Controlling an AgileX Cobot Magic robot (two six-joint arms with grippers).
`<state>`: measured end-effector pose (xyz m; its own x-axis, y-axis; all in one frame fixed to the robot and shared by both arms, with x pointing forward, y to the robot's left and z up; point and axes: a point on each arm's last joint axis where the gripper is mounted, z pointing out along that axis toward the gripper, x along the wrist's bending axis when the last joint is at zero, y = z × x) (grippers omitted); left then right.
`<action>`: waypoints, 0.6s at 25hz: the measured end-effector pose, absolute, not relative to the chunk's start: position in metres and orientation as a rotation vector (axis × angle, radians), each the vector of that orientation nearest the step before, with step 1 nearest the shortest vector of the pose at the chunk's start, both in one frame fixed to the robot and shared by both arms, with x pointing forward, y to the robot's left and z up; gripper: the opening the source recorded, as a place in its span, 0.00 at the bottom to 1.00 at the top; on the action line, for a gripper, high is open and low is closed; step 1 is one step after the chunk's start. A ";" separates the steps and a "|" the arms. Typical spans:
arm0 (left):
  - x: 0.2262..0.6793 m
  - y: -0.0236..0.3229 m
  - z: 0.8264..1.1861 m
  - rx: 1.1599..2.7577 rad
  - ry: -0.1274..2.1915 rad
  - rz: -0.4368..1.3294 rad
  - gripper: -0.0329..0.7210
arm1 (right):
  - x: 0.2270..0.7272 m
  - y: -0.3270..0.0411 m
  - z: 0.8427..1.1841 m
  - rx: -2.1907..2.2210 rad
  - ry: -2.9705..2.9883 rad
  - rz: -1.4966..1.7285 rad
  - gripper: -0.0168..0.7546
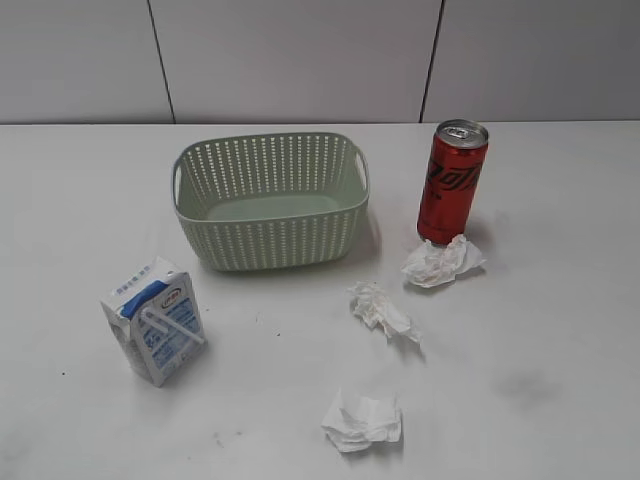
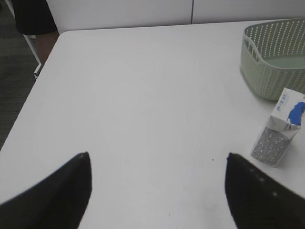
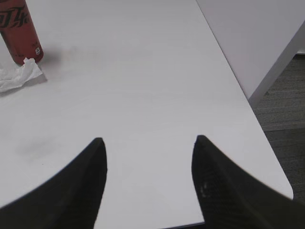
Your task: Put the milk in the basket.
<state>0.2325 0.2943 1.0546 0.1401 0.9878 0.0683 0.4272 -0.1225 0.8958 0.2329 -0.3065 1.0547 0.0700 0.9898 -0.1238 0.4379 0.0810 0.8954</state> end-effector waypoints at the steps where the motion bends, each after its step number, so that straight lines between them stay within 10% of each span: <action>1: 0.233 0.294 1.055 1.665 1.385 0.941 0.92 | 0.233 -0.307 1.055 1.488 1.500 0.811 0.60; 15: 0.236 0.294 1.055 1.680 1.398 0.923 0.90 | 0.233 -0.307 1.055 1.488 1.500 0.811 0.60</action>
<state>0.2359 0.2941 1.0547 0.1429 0.9877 0.0635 0.4467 -0.1217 0.8864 0.2329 -0.3065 1.0547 0.0700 0.9898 -0.1238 0.4379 0.0810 0.8954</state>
